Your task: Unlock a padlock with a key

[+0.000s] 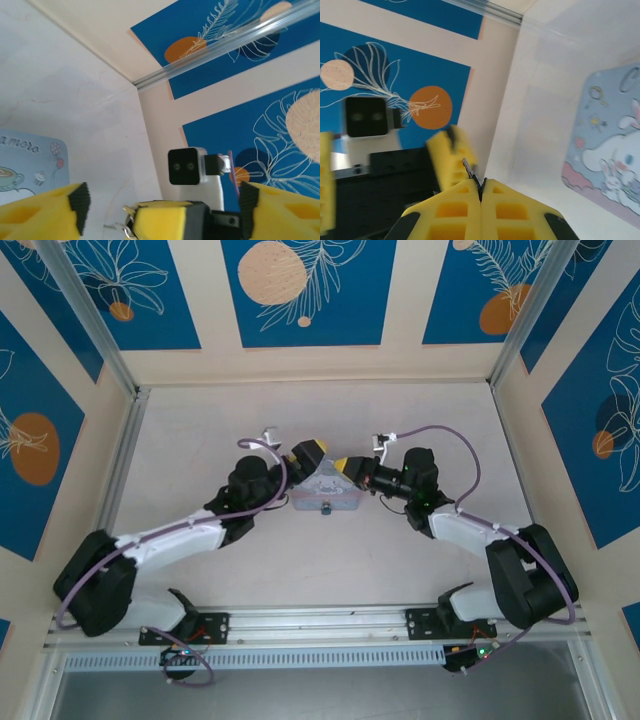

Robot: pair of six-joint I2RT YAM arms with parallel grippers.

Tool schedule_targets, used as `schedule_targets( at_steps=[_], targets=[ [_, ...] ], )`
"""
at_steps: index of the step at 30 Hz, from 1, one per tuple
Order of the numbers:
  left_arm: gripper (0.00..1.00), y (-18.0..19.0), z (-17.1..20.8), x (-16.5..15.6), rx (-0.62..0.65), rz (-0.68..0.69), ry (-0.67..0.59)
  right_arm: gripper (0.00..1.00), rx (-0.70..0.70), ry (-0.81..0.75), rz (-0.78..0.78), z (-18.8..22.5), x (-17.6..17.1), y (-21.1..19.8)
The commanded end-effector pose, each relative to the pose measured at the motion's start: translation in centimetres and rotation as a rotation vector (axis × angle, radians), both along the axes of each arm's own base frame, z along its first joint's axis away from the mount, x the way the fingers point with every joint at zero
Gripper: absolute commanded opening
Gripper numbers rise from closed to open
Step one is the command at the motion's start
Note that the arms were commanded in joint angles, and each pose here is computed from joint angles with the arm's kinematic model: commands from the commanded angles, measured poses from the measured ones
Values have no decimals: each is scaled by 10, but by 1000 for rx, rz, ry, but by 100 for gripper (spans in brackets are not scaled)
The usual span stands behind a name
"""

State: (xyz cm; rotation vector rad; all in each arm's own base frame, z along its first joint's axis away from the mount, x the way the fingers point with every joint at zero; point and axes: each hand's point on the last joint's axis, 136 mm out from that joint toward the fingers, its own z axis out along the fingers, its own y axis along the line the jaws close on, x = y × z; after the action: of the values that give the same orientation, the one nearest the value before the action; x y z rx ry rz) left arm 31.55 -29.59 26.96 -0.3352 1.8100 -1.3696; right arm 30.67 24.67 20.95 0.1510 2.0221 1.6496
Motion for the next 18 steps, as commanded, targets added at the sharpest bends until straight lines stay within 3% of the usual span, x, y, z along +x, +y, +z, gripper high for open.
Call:
schedule_targets(
  at_steps=[1, 6, 10, 18],
  targets=[
    [87, 22, -10, -20, 153, 9, 11, 0, -71, 41, -31, -16, -8, -15],
    [92, 43, -56, -59, 356, -78, 88, 0, -109, 84, -58, -31, -17, -36],
    [93, 51, -97, -82, 419, -126, 145, 0, -126, 110, -77, -39, -15, -46],
    [93, 23, -146, -97, 553, -243, 82, 0, -138, 158, -68, -52, -12, -48]
  ],
)
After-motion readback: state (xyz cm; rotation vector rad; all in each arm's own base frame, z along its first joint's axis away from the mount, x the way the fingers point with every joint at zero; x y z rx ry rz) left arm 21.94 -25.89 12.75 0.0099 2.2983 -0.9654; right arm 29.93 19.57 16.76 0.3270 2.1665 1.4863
